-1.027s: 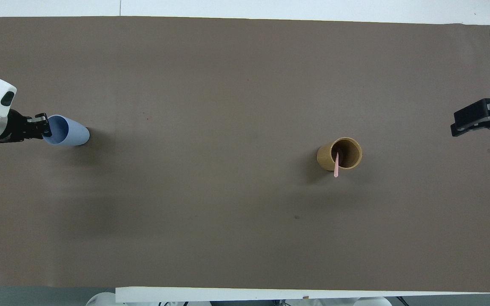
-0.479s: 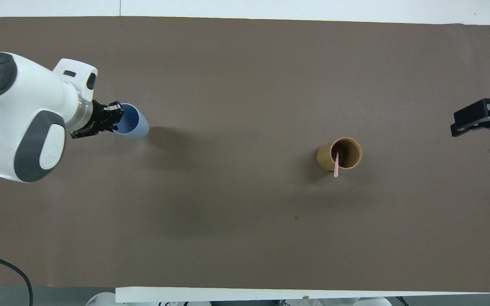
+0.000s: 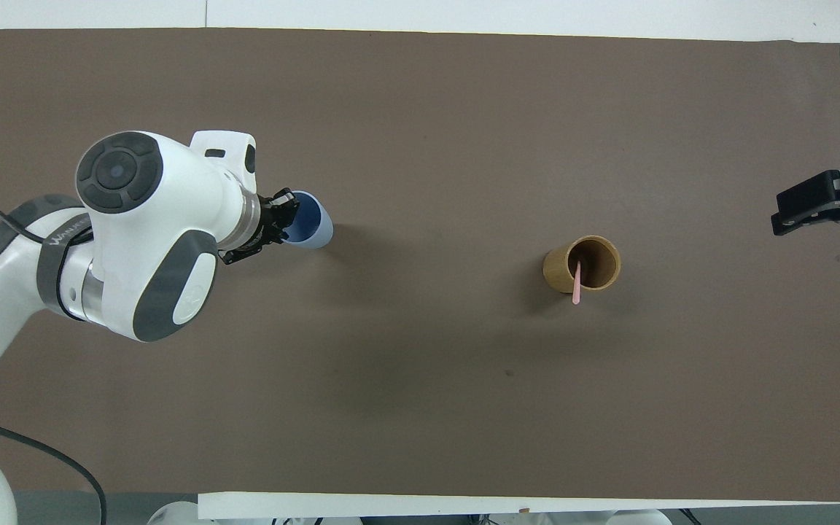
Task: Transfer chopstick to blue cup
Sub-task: 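Carry the blue cup toward the table center with the left gripper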
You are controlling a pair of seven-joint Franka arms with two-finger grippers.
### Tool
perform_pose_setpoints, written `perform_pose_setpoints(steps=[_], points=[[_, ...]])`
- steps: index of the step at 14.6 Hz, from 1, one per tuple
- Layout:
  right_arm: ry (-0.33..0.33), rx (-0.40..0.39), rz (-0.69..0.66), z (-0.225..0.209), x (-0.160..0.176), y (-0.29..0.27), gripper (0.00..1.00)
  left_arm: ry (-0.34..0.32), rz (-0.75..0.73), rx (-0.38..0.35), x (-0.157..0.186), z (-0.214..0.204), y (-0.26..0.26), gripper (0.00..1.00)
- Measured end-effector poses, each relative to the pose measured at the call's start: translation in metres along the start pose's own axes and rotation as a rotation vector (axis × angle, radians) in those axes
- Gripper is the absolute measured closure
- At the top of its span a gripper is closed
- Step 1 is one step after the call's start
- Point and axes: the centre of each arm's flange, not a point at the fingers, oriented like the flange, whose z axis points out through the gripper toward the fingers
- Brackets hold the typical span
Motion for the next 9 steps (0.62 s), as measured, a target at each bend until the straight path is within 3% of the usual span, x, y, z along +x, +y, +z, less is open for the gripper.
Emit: perform_pose_setpoints(steps=[2,3,7,9], points=[[-0.002,0.002,-0.006,0.004,-0.001,-0.003,0.0,-0.003,-0.012,0.003,-0.021,0.01,0.006,0.96],[-0.002,0.008,-0.012,0.005,-0.002,-0.007,0.0,-0.005,-0.01,0.005,-0.027,0.012,0.008,0.88],[0.008,0.085,0.087,0.021,0.0,-0.072,0.0,0.004,-0.022,-0.01,-0.02,0.004,0.009,0.44],[-0.07,0.143,0.187,0.05,0.0,-0.128,0.0,0.011,-0.036,-0.022,-0.011,-0.017,0.01,0.21]])
